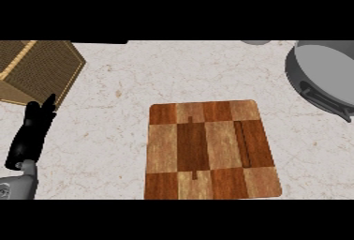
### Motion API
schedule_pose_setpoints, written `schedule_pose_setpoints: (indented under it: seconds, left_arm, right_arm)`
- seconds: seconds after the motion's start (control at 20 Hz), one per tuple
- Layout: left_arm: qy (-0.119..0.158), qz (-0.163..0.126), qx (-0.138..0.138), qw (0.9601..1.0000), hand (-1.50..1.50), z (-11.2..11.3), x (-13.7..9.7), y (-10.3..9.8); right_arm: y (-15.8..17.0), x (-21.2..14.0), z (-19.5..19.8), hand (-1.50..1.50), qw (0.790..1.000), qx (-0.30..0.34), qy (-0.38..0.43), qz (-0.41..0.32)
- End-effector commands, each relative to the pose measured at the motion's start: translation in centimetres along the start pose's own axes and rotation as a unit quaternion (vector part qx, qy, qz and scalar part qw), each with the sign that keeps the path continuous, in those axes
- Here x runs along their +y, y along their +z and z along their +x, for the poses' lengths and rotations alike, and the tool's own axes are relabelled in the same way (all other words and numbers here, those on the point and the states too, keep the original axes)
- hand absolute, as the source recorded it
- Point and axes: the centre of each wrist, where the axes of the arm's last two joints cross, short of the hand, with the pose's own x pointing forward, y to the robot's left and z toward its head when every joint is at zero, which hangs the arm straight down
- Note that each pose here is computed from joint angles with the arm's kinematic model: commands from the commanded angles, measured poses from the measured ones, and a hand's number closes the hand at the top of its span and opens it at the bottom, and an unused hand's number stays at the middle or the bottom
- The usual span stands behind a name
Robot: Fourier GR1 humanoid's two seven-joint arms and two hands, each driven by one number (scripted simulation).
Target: Pick the sweet potato from the cutting board and place it in the pot
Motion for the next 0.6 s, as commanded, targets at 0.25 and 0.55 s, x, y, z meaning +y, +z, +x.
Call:
schedule_pose_setpoints:
  seconds: [0.25, 0.55]
  left_arm:
    - [-0.006, 0.002, -0.006, 1.0, 0.0, -0.1, -0.4, -0.4]
    - [0.004, -0.004, -0.007, 1.0, 0.0, 1.2, -0.8, -1.1]
  right_arm:
    - [-2.5, 8.4, 2.0, 1.5, 0.996, 0.016, -0.001, 0.088]
    - [-3.0, 10.7, 1.7, 1.5, 0.984, 0.077, -0.049, 0.153]
